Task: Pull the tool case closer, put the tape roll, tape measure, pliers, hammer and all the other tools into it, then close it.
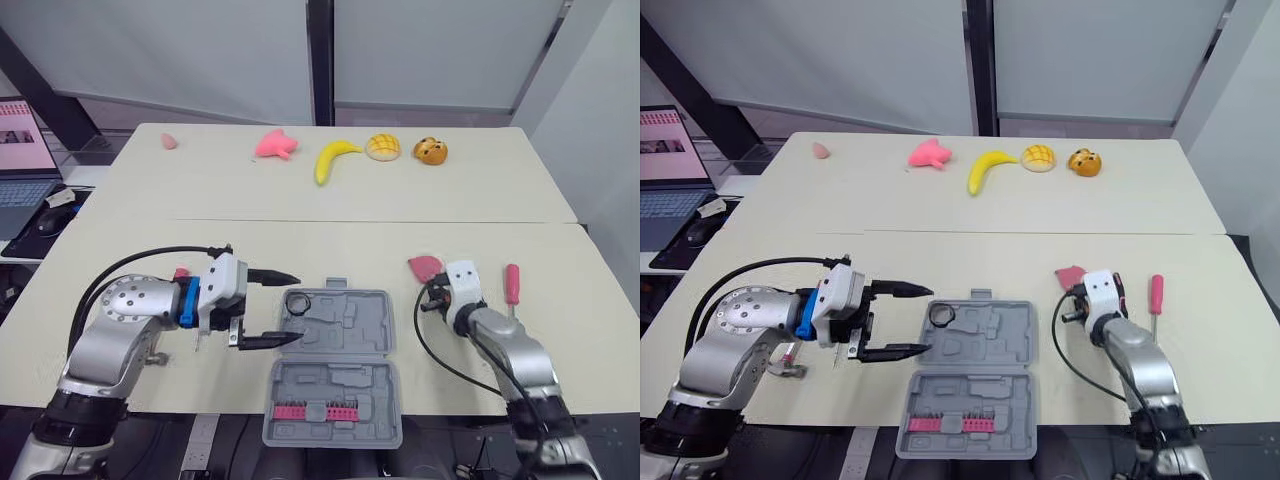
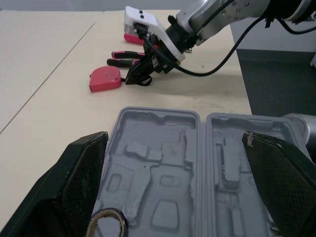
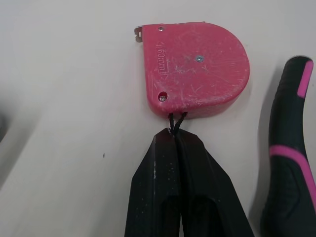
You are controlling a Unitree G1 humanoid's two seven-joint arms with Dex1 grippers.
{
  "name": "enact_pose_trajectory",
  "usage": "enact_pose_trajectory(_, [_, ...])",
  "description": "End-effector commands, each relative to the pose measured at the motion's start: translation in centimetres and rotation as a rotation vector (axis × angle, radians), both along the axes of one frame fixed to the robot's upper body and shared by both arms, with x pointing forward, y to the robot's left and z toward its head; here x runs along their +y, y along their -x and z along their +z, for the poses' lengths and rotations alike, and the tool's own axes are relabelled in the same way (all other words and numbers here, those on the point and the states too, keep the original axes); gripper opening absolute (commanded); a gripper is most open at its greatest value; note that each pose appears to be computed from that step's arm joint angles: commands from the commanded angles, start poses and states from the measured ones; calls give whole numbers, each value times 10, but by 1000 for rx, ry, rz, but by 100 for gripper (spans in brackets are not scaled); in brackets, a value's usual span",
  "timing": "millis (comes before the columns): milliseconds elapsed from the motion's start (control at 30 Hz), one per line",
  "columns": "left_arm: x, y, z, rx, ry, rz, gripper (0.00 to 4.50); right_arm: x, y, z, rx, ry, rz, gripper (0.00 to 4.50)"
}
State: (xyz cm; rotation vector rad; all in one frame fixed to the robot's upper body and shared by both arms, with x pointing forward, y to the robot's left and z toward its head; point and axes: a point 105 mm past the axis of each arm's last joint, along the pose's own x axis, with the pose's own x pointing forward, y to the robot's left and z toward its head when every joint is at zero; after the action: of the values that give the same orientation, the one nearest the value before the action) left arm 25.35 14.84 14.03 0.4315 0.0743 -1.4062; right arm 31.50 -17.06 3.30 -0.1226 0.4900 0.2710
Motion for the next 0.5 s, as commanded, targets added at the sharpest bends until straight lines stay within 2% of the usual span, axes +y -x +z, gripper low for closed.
enact_pose_trajectory(33, [-2,8,2,-38,-27,-51,450,9,22,3,28,-27,44,5])
enact_pose_trajectory(233, [-5,22,-6,-28,-56,-129,450,14,62,-8,103,-17,78,5])
enact_pose_trajectory(500, [-14,28,-10,-30,-57,-177,450,24,94,-17,187,-6,166,5])
